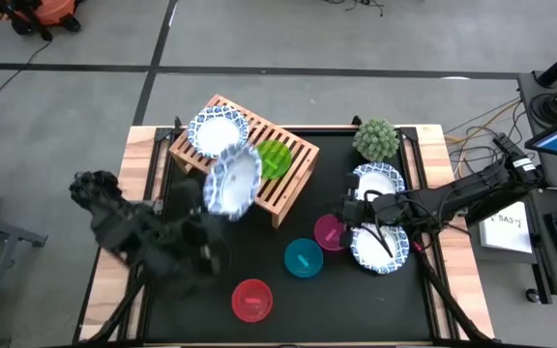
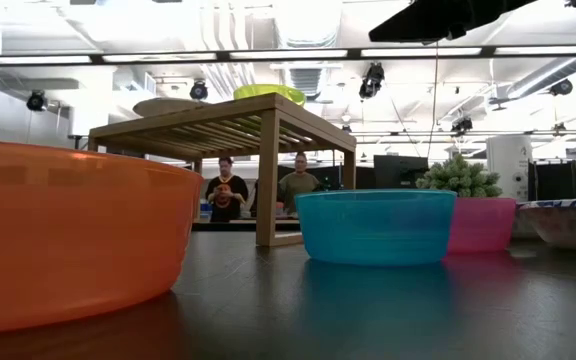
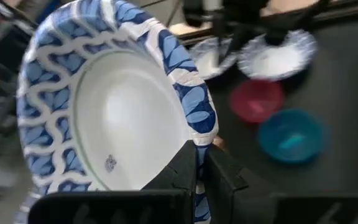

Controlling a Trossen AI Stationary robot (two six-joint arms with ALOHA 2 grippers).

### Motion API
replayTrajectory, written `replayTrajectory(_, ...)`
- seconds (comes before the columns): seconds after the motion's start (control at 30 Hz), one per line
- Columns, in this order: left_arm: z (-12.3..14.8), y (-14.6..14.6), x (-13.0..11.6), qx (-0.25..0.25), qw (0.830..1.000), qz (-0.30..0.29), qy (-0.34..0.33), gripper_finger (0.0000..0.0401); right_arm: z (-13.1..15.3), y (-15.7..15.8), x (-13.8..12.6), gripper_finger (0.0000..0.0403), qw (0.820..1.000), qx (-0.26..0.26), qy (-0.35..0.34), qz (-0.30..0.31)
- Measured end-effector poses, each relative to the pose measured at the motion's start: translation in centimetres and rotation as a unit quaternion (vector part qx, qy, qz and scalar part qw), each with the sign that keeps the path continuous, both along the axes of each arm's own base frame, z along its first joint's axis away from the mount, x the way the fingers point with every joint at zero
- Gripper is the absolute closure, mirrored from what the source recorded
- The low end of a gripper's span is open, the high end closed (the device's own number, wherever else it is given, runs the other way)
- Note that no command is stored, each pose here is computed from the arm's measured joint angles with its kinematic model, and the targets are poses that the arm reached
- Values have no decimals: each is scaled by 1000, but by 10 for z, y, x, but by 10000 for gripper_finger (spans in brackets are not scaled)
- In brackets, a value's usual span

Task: Place and stack bowls onto a shelf
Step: Stack the left white patterned bowl into the white patterned bowl on the shelf

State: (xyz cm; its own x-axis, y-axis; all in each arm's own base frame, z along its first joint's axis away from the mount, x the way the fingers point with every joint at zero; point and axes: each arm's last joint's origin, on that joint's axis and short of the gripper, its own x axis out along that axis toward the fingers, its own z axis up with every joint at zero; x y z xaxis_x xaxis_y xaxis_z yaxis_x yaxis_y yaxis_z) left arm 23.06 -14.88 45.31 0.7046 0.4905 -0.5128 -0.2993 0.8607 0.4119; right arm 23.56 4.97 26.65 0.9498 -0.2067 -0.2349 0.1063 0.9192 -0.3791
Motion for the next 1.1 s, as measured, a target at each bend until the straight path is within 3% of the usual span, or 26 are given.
replayTrajectory(0.23, 6, 73, 20, 42, 994, 84, 49, 401, 0, 0, 0, 394, 1000, 0, 0, 0)
replayTrajectory(0.4, 0, 139, 27, 1, 983, 152, 106, 401, 0, 0, 0, 394, 1000, -1, 2, 0)
replayTrajectory(0.63, -26, 215, 25, -56, 951, 242, 184, 401, -1, 0, 0, 394, 1000, -1, 5, -1)
replayTrajectory(0.83, -48, 244, 22, -68, 931, 263, 242, 399, -2, 0, -1, 394, 1000, 0, 12, -2)
replayTrajectory(1.1, -62, 252, 27, -65, 931, 262, 246, 398, -3, 0, -1, 394, 1000, 1, 14, -2)
